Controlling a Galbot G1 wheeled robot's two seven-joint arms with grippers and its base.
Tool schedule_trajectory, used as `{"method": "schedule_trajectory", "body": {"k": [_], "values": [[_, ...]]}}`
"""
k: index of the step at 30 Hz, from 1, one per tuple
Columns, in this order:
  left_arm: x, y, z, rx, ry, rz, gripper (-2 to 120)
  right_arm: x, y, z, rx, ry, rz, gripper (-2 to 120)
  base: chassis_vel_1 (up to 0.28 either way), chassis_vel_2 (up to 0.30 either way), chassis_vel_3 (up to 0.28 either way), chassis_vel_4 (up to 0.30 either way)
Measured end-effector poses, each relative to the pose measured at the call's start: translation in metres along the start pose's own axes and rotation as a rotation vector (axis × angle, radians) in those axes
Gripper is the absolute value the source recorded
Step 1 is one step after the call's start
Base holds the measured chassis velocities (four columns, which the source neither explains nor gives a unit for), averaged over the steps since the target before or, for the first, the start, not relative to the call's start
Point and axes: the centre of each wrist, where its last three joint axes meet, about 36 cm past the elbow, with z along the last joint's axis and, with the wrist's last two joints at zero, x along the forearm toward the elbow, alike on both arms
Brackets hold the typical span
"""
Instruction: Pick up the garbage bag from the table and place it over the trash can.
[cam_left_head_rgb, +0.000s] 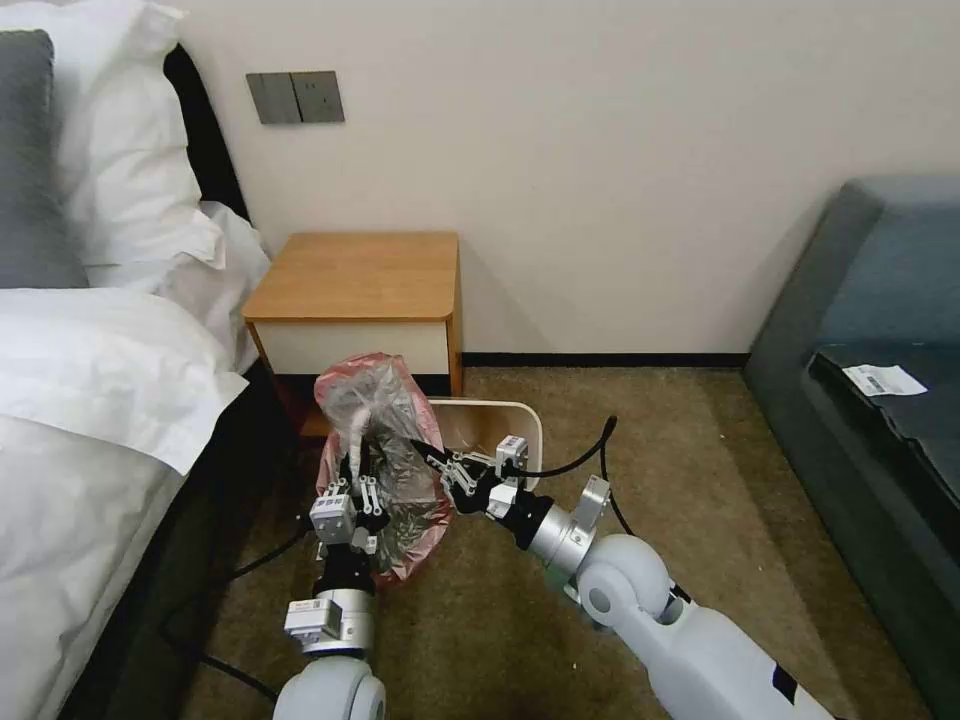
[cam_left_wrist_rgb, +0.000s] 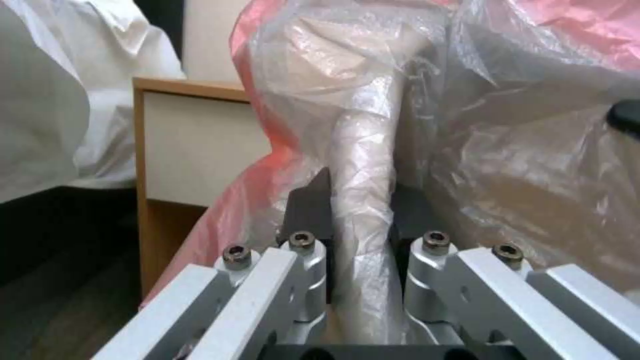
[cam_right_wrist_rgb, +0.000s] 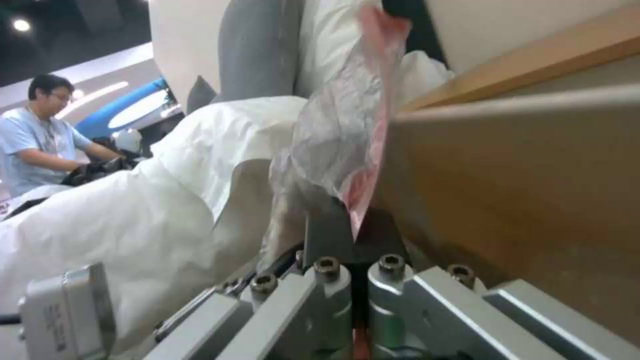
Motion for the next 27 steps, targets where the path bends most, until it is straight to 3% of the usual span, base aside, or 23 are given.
{"method": "schedule_trajectory", "body": {"k": [10,27], "values": [[0.005,0.016,0.004,-0.024,-0.005,-0.015,11,0.012,-0.004,-0.014,0.032,-0.028,0.022,0,0.000,0.000,0.000,0.000],[0.010,0.023,0.000,-0.027,-0.021,-0.021,11,0.033,-0.016,-0.035,0.089,-0.068,0.061,0,0.000,0.000,0.000,0.000]]}}
